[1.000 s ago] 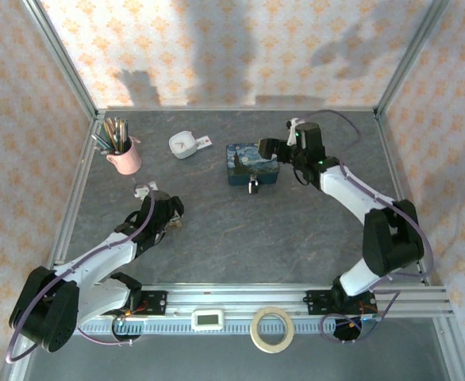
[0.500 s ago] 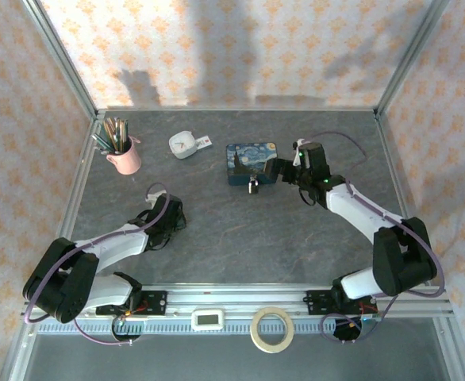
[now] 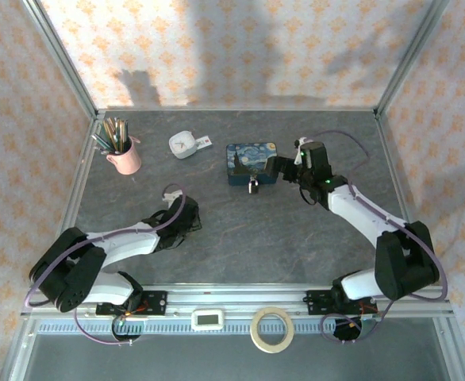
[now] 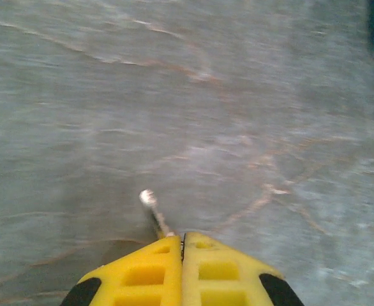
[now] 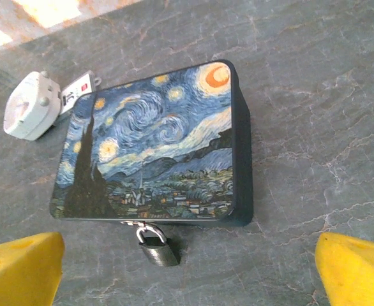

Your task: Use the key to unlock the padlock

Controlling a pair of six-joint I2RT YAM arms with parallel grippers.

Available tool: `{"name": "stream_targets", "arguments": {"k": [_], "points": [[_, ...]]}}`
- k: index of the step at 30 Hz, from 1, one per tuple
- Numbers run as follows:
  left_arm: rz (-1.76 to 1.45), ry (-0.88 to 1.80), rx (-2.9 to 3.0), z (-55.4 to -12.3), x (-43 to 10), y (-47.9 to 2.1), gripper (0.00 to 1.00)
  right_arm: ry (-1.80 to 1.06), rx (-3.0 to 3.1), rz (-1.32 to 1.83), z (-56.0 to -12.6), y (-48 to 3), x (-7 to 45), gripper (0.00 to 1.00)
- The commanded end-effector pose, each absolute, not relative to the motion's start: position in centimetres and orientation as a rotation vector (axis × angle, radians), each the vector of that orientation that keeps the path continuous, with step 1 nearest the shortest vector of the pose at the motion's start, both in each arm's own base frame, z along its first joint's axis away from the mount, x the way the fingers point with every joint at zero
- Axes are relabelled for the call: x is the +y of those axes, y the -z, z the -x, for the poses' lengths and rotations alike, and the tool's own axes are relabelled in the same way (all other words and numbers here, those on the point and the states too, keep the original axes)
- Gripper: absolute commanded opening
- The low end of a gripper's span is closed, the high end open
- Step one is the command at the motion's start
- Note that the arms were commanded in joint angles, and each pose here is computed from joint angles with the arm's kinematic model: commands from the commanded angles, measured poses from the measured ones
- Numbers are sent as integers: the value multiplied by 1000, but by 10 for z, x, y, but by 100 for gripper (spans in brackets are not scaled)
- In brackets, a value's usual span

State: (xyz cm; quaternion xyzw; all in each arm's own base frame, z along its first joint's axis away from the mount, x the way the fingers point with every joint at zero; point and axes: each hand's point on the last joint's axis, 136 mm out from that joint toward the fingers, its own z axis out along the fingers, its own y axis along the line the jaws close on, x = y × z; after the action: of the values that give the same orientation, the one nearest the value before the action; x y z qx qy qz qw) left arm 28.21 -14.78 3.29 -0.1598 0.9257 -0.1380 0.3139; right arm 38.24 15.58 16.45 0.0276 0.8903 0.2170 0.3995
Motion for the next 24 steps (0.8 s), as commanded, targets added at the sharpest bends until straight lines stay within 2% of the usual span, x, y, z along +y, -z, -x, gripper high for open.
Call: {"name": "stream_targets", "arguments": {"k": [1,7,8,11,13,15,20,24], "points": [[410,531,2357,-303,-195,-59,0,-578,2208,-99,-380,-178,156,100],[306,669,2333,-315,-273,-72,0,-653,2214,-137,-368,-168,162,100],[306,687,2328,-316,-280,-71,5,-664,2216,-145,-366,-166,162,100],[342,738,2301,-322,-289,-75,36,-671,2230,-162,-357,-159,163,100],[360,728,2263,-326,-285,-84,49,-666,2242,-181,-351,-153,163,99],[384,687,2211,-331,-271,-97,56,-668,2261,-176,-345,-147,168,95],[488,675,2067,-347,-217,-125,56,-655,2389,-78,-323,-118,203,79],[563,717,1979,-356,-180,-136,58,-555,2525,-13,-305,-85,228,71]]}}
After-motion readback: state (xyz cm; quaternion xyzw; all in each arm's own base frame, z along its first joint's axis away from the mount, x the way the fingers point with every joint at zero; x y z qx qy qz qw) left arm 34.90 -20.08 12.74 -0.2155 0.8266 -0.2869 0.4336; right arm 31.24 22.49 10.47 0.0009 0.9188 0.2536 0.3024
